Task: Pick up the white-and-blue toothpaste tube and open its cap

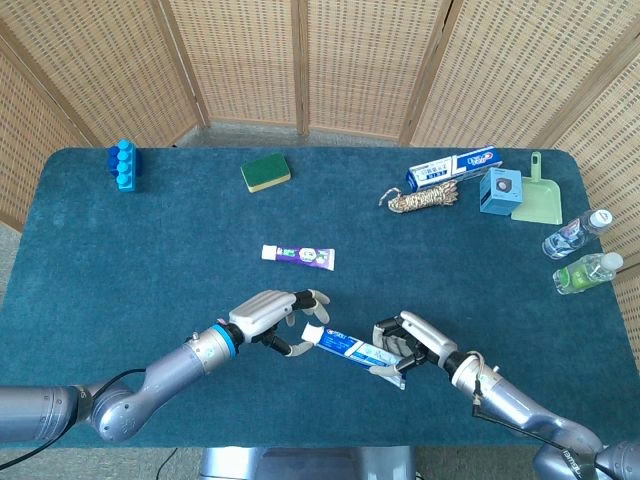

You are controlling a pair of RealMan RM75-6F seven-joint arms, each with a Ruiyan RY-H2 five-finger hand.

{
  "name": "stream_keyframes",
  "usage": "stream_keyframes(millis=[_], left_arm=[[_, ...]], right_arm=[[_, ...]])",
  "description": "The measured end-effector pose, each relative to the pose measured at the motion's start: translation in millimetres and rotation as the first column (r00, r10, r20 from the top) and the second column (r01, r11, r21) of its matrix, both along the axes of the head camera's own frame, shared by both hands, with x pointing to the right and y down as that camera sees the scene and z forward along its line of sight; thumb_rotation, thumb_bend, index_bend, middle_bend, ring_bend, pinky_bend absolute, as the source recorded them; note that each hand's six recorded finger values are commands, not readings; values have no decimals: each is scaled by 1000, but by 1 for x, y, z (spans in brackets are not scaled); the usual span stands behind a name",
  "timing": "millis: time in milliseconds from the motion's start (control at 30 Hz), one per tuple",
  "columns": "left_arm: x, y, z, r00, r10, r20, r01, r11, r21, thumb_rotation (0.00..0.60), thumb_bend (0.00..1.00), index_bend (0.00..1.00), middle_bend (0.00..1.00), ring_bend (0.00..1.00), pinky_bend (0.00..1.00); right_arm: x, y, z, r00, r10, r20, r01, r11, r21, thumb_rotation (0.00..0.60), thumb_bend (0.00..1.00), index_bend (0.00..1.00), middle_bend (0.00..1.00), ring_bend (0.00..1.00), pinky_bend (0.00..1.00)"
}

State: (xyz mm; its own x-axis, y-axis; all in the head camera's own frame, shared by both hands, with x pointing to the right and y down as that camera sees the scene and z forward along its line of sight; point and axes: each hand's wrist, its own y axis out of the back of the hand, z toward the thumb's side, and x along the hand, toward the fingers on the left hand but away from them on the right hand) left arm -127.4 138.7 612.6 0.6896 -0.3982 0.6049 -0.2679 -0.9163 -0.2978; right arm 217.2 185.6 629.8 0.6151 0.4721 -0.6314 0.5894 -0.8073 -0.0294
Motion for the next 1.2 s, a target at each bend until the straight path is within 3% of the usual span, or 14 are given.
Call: stream_keyframes(millis=[767,1200], left_arm=[[-1,-1,1,1000,-10,-1,10,1000,12,525,351,353,183,263,411],[0,-1,2,1000,-13,-3,13,1000,15,562,392,383,184,264,408]], right_arm=[[5,-2,5,999,32,19,-32,999,-35,600,688,897,727,733,836],[8,-2,3,998,44,36,-42,998,-45,600,690,897,727,734,836]])
